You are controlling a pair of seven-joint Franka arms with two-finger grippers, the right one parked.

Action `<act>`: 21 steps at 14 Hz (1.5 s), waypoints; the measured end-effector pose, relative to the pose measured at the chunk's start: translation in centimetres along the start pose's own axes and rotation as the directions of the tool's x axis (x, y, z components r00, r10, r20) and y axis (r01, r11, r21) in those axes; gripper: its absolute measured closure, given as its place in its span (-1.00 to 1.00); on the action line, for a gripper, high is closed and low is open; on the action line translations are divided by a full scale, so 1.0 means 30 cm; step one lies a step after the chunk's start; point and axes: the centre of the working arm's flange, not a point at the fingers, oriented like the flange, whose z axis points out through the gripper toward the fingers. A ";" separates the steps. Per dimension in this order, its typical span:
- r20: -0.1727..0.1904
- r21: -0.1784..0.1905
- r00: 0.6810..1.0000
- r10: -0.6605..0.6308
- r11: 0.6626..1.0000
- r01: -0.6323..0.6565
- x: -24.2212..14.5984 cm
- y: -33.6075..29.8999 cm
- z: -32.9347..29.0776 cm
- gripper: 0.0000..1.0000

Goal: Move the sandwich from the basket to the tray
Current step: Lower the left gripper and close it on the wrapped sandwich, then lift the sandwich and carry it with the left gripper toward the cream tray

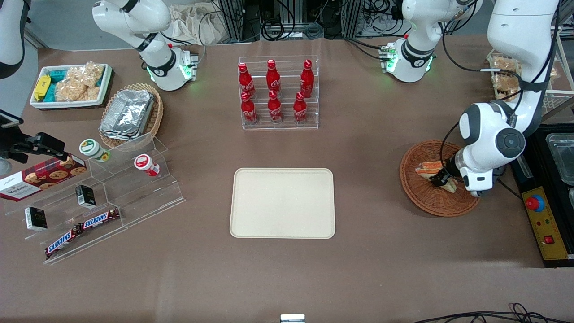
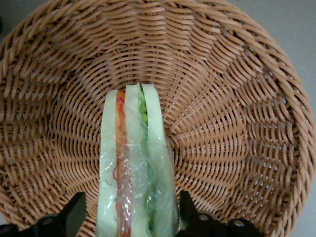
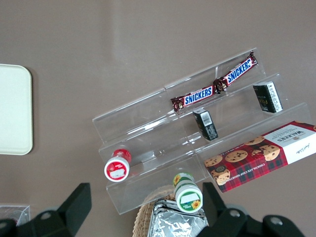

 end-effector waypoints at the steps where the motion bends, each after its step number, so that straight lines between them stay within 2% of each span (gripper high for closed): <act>1: -0.002 -0.002 1.000 0.000 1.000 0.000 0.001 0.001 -0.001 -0.38; 3: -0.009 -0.009 1.000 0.002 1.000 -0.002 0.005 0.005 -0.011 0.07; 5: -0.020 -0.014 1.000 0.008 1.000 -0.008 0.011 0.011 -0.062 0.28; 7: -0.013 0.002 0.998 0.054 0.999 -0.054 0.013 0.020 -0.191 0.34; 9: 0.010 0.024 0.985 0.172 0.985 -0.172 -0.002 0.050 -0.368 0.36; 11: 0.018 0.000 0.959 0.284 0.959 -0.284 -0.067 0.135 -0.531 0.41; 12: 0.009 -0.020 0.947 0.322 0.946 -0.322 -0.119 0.192 -0.586 0.53; 13: 0.002 -0.032 0.937 0.350 0.936 -0.350 -0.185 0.252 -0.622 0.60; 16: -0.002 -0.050 0.927 0.374 0.926 -0.374 -0.444 0.416 -0.652 0.60; 18: -0.013 -0.071 0.894 0.447 0.892 -0.447 -0.596 0.494 -0.646 0.60; 21: -0.051 -0.141 0.799 0.599 0.788 -0.599 -0.772 0.620 -0.570 0.60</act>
